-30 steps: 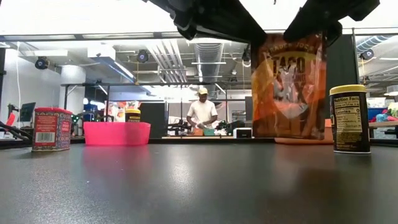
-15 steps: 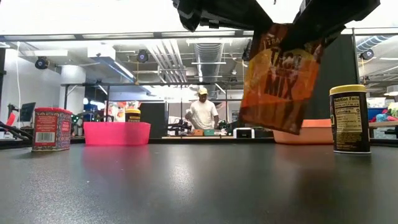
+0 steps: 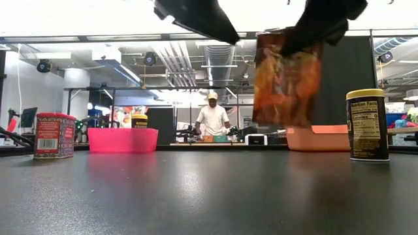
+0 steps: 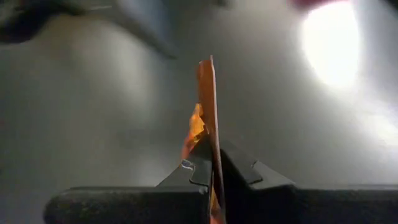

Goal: Sort spices by type
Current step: Put the orange seasoning bag into the orange bin, then put the red seasoning can into the blue bin

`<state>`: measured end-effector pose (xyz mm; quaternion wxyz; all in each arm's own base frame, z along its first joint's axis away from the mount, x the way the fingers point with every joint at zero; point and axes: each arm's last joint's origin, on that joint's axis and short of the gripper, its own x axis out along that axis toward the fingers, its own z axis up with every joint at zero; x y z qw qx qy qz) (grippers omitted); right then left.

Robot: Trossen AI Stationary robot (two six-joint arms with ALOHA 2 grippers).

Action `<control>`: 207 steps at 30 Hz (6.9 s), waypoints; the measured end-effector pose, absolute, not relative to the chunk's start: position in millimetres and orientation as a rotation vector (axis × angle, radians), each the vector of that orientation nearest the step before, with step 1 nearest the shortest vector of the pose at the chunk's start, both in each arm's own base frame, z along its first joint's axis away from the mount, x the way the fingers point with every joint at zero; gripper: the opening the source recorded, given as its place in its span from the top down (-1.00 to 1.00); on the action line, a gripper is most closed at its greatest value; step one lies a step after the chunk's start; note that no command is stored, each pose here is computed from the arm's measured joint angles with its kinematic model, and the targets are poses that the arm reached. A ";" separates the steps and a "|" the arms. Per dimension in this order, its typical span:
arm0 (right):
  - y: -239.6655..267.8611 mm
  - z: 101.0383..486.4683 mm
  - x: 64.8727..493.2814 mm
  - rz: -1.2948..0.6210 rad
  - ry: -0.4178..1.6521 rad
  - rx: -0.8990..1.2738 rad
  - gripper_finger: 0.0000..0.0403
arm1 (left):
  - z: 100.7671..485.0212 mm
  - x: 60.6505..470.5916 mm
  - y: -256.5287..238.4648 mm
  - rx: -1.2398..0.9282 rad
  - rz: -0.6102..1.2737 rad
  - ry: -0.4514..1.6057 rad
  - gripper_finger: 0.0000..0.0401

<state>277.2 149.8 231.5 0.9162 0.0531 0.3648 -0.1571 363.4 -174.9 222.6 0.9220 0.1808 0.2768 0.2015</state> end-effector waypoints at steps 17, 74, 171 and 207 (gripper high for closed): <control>-40.8 315.3 295.9 -0.838 0.782 0.243 0.96 | 235.7 326.7 -193.3 0.337 0.492 0.561 -0.11; -195.3 199.8 170.1 -1.597 0.919 0.360 0.96 | 383.4 183.7 -170.8 0.133 0.442 0.325 -0.11; 137.1 241.6 223.6 -0.116 0.685 0.359 0.79 | 340.5 214.5 -192.4 -0.152 0.413 0.538 -0.11; 134.4 231.4 227.6 -0.260 0.626 0.062 0.79 | 300.1 161.4 -12.5 -0.961 1.084 1.054 0.18</control>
